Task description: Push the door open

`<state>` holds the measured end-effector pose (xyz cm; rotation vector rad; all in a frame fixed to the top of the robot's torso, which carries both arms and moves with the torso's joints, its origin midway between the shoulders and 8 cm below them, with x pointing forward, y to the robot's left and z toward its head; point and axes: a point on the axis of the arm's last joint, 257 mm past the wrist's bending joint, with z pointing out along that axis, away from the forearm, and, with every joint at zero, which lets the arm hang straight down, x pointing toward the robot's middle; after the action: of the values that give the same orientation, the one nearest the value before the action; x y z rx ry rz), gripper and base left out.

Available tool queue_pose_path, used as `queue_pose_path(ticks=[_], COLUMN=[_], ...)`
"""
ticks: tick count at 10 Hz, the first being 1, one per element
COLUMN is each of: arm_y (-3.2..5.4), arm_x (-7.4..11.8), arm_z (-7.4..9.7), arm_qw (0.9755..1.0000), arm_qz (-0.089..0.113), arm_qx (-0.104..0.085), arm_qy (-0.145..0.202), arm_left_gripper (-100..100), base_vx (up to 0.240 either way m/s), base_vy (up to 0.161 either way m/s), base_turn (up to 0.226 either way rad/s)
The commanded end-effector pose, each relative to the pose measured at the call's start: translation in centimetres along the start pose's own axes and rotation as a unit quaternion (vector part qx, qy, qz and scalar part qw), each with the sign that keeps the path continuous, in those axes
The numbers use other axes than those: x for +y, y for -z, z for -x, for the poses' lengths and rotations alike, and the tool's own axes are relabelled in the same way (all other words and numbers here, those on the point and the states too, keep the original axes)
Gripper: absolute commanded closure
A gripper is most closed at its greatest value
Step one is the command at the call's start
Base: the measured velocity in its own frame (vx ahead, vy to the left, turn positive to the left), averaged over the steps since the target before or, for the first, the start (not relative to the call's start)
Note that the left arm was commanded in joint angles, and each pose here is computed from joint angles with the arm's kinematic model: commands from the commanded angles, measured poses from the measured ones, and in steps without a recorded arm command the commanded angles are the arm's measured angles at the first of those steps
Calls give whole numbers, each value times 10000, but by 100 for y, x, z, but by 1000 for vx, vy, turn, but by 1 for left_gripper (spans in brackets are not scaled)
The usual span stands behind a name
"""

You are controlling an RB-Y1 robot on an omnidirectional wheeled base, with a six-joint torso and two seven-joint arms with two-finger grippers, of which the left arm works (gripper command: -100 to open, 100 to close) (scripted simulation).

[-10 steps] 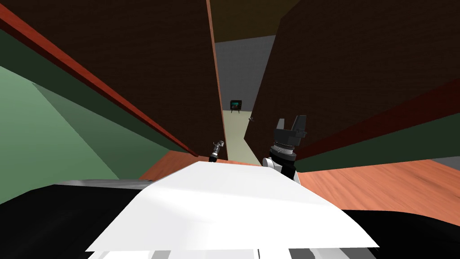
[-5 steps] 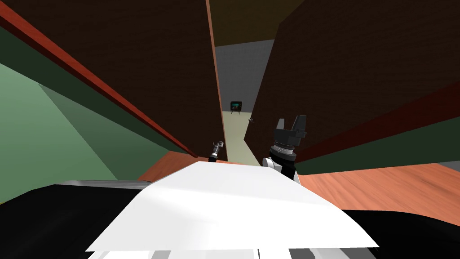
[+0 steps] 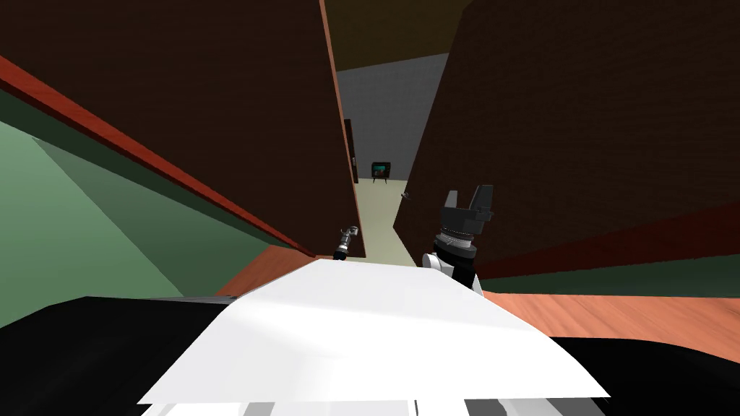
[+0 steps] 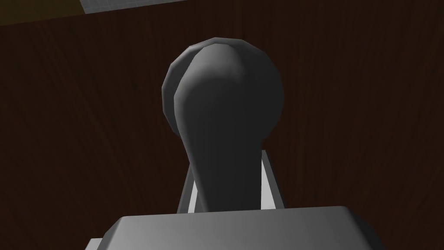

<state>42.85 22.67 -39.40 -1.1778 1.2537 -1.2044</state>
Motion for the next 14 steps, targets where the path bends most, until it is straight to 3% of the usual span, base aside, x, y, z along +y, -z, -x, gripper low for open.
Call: queue_pose_path(ticks=[1, 7, 14], arm_y=[-35, -46, -29], arm_x=[-48, -55, -39], arm_z=[211, 554, 849], arm_qw=[9998, 9982, 9937], arm_qz=[-73, -74, -57], arm_qx=[-171, -569, -1119], arm_qy=[-87, -150, -37], arm_left_gripper=[100, 100, 100], base_vx=[190, 173, 179], base_vy=[-67, -81, -78], base_turn=[86, 82, 94])
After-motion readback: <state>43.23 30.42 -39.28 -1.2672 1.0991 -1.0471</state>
